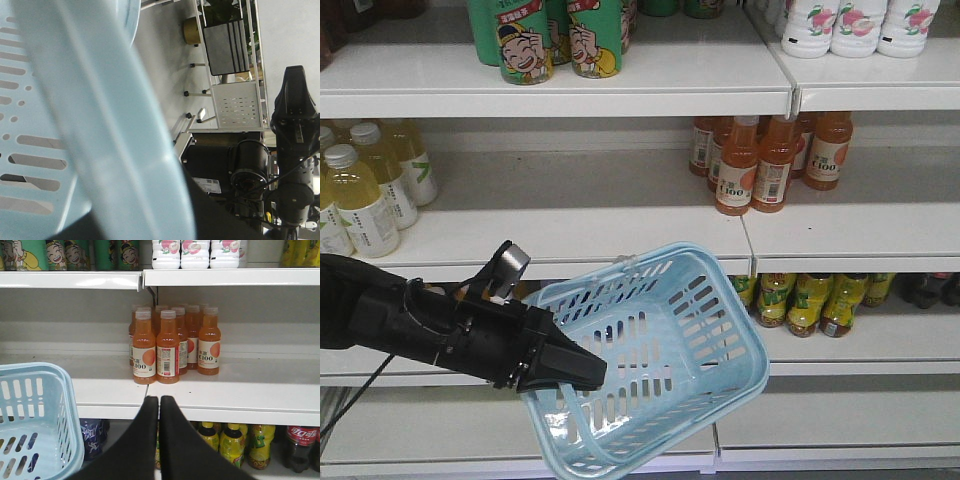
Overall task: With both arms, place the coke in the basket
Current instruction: 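Hold the basket in the left gripper while turning the base away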
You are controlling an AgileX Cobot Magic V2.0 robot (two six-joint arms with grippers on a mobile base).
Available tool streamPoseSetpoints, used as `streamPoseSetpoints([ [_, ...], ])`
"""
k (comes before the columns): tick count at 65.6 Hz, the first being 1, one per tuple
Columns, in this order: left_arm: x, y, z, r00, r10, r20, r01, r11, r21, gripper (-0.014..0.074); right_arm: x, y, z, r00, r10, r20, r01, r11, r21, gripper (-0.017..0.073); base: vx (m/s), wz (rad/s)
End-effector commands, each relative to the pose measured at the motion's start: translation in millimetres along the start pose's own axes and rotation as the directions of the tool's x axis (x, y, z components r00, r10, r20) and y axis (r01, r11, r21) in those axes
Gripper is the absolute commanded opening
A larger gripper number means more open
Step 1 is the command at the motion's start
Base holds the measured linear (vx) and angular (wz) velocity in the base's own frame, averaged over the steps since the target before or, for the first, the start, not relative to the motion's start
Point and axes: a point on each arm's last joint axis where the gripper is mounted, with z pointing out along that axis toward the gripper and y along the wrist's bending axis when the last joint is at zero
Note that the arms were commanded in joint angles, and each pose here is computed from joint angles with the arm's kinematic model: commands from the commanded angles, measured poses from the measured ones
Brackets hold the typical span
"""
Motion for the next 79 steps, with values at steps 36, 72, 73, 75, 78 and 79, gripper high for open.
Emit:
streamPoseSetpoints([
  [36, -0.2, -25.3, -5.9, 0.998, 0.063, 0.007, -0.063, 0.993, 0.099, -0.0008, -3.7, 0.3, -1.0, 0.997, -0.006, 0.076, 0.006, 1.000, -0.002, -0.0009, 0.00, 0.00],
  [72, -0.2, -25.3, -5.9, 0.998, 0.063, 0.007, -0.063, 0.993, 0.099, -0.0008, -3.7, 0.3, -1.0, 0.997, -0.006, 0.076, 0.006, 1.000, -0.002, -0.0009, 0.00, -0.02],
  [73, -0.2, -25.3, -5.9, 0.998, 0.063, 0.007, -0.063, 0.993, 0.099, -0.0008, -3.7, 0.3, -1.0, 0.997, -0.006, 0.076, 0.006, 1.000, -0.002, -0.0009, -0.03, -0.11],
  [75, -0.2, -25.3, -5.9, 0.998, 0.063, 0.007, -0.063, 0.993, 0.099, -0.0008, -3.7, 0.3, -1.0, 0.997, -0.006, 0.076, 0.006, 1.000, -0.002, -0.0009, -0.03, -0.12],
  [78, -0.2, -25.3, -5.9, 0.998, 0.063, 0.007, -0.063, 0.993, 0.099, -0.0008, -3.7, 0.3, -1.0, 0.997, -0.006, 0.076, 0.006, 1.000, -0.002, -0.0009, -0.04, -0.15],
  [79, -0.2, -25.3, -5.9, 0.998, 0.063, 0.007, -0.063, 0.993, 0.099, -0.0008, -3.7, 0.3, -1.0, 0.997, -0.006, 0.076, 0.006, 1.000, -0.002, -0.0009, -0.04, -0.16],
])
